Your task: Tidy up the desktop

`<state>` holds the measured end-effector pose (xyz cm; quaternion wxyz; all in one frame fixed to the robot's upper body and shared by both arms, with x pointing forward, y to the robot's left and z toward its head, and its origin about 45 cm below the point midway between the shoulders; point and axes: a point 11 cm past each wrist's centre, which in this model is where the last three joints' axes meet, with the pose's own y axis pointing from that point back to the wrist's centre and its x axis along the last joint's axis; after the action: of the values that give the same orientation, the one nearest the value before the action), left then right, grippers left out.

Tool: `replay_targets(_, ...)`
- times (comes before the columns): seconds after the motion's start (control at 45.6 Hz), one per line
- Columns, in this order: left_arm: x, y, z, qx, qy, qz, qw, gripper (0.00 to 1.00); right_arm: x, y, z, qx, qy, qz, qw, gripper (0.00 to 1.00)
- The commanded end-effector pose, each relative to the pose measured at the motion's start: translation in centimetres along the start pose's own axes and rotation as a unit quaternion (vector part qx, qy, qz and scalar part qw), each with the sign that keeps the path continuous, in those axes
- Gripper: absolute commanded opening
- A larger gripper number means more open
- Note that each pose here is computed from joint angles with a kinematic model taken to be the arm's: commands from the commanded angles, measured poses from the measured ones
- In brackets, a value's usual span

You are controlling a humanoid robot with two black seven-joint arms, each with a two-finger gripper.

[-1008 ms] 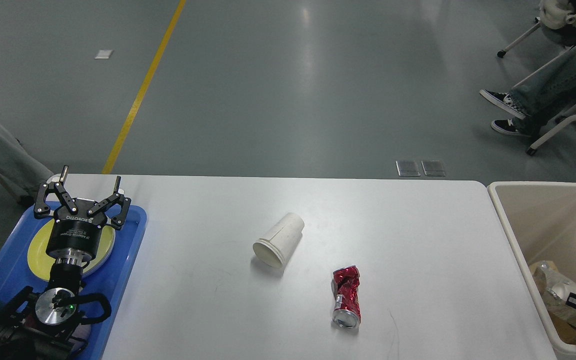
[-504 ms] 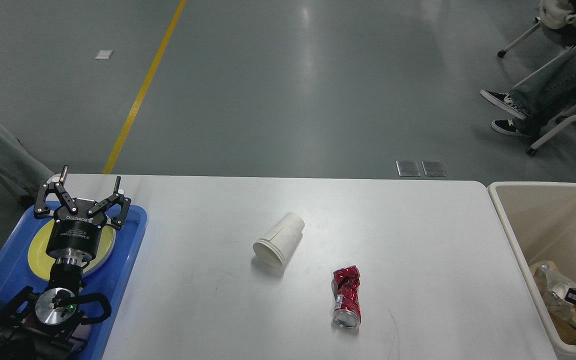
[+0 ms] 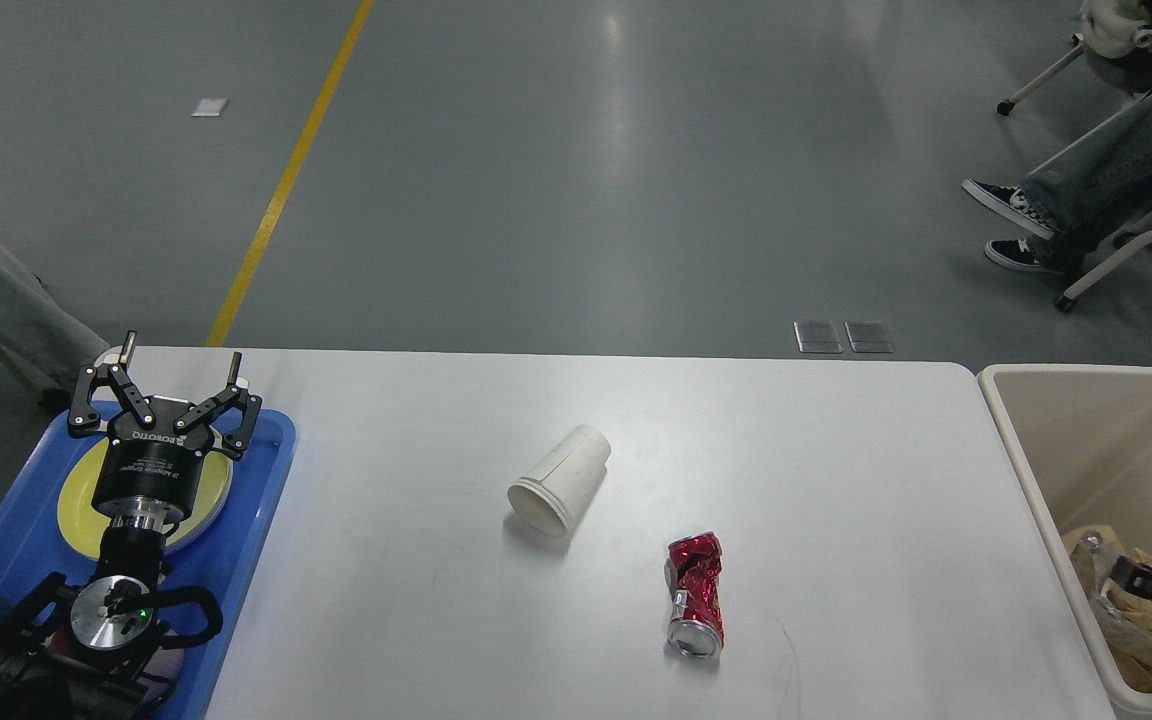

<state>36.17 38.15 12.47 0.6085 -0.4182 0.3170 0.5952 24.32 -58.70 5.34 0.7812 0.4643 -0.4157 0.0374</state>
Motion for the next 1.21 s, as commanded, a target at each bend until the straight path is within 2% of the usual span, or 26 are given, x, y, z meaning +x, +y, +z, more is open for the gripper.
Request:
replay_targets(0.0,0.0,0.0,0.0,0.0,0.0,0.0,1.0,0.96,2.9,1.0,-0.6,0.011,-0.008,-0.019,1.0,1.0)
replay_targets(0.219,0.0,0.0,0.0,0.0,0.0,-0.001,1.0,0.96,7.8,6.3,-4.0,0.029,0.079,-0.085,0.993,1.0)
replay_targets(0.394,0.0,0.0,0.0,0.0,0.0,-0.001,1.0,0.96,12.7,13.1,-8.7,0.061,0.136,-0.13,0.98,1.0)
replay_targets(0.614,0.0,0.0,0.0,0.0,0.0,0.0,1.0,0.96,17.2,21.8,-15.3,0.059,0.263,-0.247,0.931,1.0)
replay_targets(0.723,0.0,0.0,0.0,0.0,0.0,0.0,1.0,0.96,17.1,26.4,-17.7,0.091,0.295,-0.273,0.911,1.0)
replay_targets(0.877,0.0,0.0,0.0,0.001,0.0,0.0,1.0,0.96,16.9,31.5,-19.8,0.137,0.312,-0.262,0.903,1.0)
replay_targets(1.052,0.0,0.0,0.0,0.001,0.0,0.0,1.0,0.96,16.1,35.1,-21.6,0.164,0.299,-0.246,0.907,1.0)
replay_targets(1.183,0.0,0.0,0.0,0.001,0.0,0.0,1.0,0.96,15.5,35.2,-22.3,0.165,0.302,-0.213,0.914,1.0)
